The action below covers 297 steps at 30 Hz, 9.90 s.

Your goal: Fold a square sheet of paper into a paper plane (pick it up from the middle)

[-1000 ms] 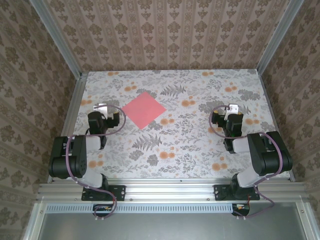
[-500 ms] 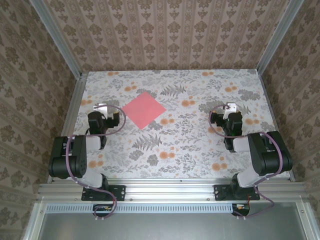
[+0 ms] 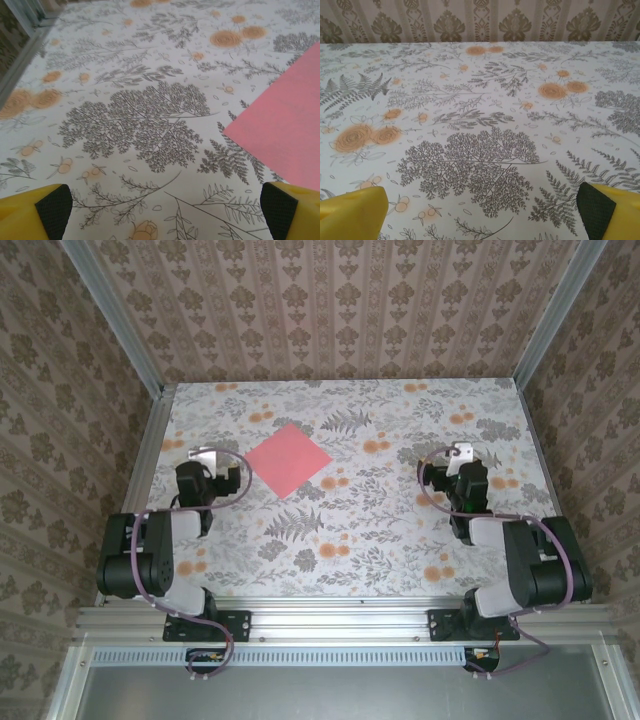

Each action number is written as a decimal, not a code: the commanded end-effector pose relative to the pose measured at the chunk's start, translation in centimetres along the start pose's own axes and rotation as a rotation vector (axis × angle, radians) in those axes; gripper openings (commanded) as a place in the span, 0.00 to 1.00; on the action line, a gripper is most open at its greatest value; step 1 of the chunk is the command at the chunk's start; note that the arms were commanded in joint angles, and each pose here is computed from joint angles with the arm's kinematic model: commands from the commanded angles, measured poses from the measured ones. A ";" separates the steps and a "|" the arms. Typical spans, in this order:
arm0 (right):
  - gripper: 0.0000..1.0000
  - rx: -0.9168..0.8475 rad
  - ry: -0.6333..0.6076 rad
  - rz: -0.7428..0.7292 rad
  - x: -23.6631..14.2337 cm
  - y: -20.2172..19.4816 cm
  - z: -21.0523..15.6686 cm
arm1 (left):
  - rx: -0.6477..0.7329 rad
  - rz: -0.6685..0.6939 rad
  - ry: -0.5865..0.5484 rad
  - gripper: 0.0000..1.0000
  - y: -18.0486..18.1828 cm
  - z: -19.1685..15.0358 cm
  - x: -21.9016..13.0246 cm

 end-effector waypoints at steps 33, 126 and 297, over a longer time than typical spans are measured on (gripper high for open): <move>0.99 0.282 0.929 0.584 4.4 24.7 3.9 | -0.758 0.035 0.026 1.00 1.2 3.2 -16.4; 0.88 -0.112 1.161 -0.140 0.7 19.6 -7.0 | -0.399 -0.349 0.411 1.00 -14.9 3.4 -11.4; 0.54 0.382 1.193 0.183 -1.0 15.9 -8.7 | -0.354 -0.512 0.544 0.67 -24.4 5.3 -8.7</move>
Point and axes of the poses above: each hand's point on the last joint's axis, 136 mm out from that joint toward the fingers, its own x axis out along the fingers, its own y axis along the line the jaws close on, z = x × y, the point moved 6 cm from there along -x, back along the fingers, and after that the axes turned 6 degrees about x, right-handed, at the moved point
